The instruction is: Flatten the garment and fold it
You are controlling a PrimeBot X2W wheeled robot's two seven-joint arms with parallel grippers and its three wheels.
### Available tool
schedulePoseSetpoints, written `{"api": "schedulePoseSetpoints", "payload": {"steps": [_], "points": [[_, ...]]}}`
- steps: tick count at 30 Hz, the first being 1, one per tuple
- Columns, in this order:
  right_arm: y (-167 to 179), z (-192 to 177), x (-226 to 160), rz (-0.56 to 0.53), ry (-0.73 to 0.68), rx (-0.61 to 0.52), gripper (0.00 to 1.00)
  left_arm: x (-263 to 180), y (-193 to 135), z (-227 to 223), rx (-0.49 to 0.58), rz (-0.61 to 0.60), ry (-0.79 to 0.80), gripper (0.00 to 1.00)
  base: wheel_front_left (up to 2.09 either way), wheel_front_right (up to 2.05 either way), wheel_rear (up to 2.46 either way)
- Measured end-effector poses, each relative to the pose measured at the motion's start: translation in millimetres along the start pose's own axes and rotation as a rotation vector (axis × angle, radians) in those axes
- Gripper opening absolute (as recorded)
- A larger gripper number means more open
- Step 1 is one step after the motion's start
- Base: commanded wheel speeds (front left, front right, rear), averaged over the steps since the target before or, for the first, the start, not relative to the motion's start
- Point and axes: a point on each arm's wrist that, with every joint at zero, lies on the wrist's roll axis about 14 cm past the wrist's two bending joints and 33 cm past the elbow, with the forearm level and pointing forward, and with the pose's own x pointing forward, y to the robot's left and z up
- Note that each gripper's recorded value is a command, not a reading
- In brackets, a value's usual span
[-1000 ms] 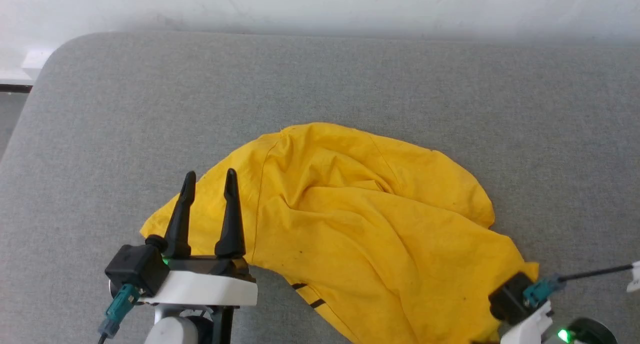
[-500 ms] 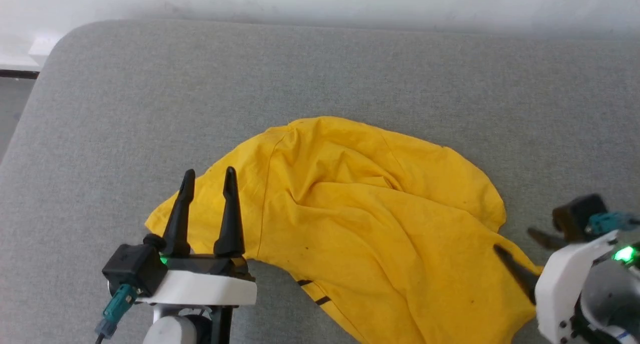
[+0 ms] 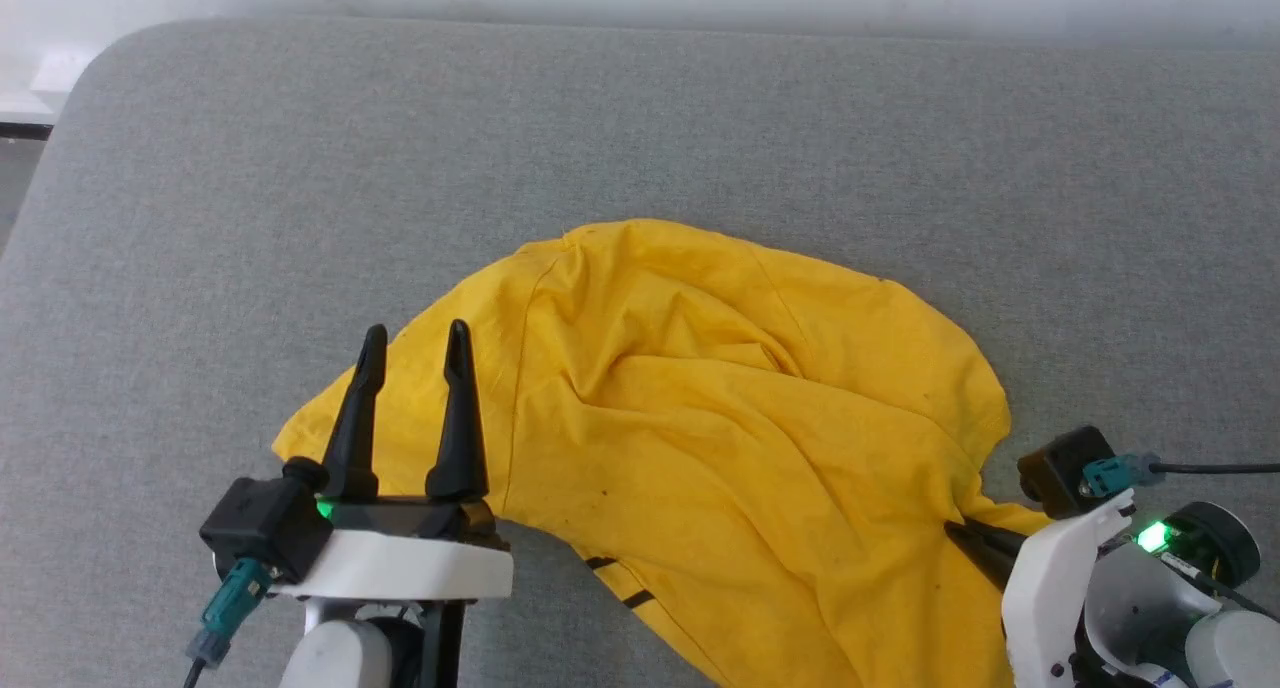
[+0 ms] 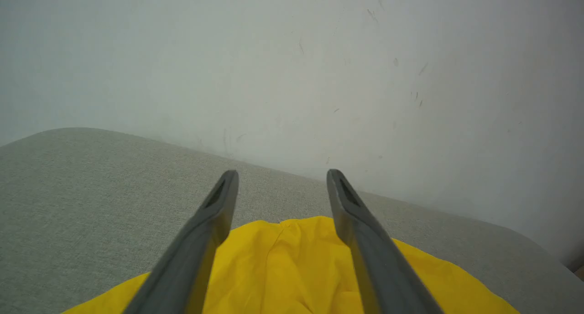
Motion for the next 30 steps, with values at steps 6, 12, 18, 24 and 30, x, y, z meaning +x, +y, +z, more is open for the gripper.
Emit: {"api": "schedulePoseSetpoints", "payload": {"steps": [6,12,18,24,30], "points": [[37,1,-8,0.151,0.037,0.061,0.0,4,-7,-1,-0.008,-0.022,-0.001,1.0,0.0,0.0,0.0],[84,-53,-40,0.356,0.33,0.112,0.0,4,-13,-3,-0.022,-0.038,0.005,1.0,0.0,0.0,0.0],[50,-20,-31,0.201,0.142,0.062,1.0,2,-12,-2,-0.021,-0.032,0.003,1.0,0.0,0.0,0.0],[7,86,-32,0.029,-0.316,0.047,1.0,0,-7,1,-0.016,-0.02,-0.003,1.0,0.0,0.0,0.0],[-41,105,-22,-0.156,-0.349,-0.076,1.0,0,-5,-3,-0.02,-0.012,0.011,1.0,0.0,0.0,0.0]]}}
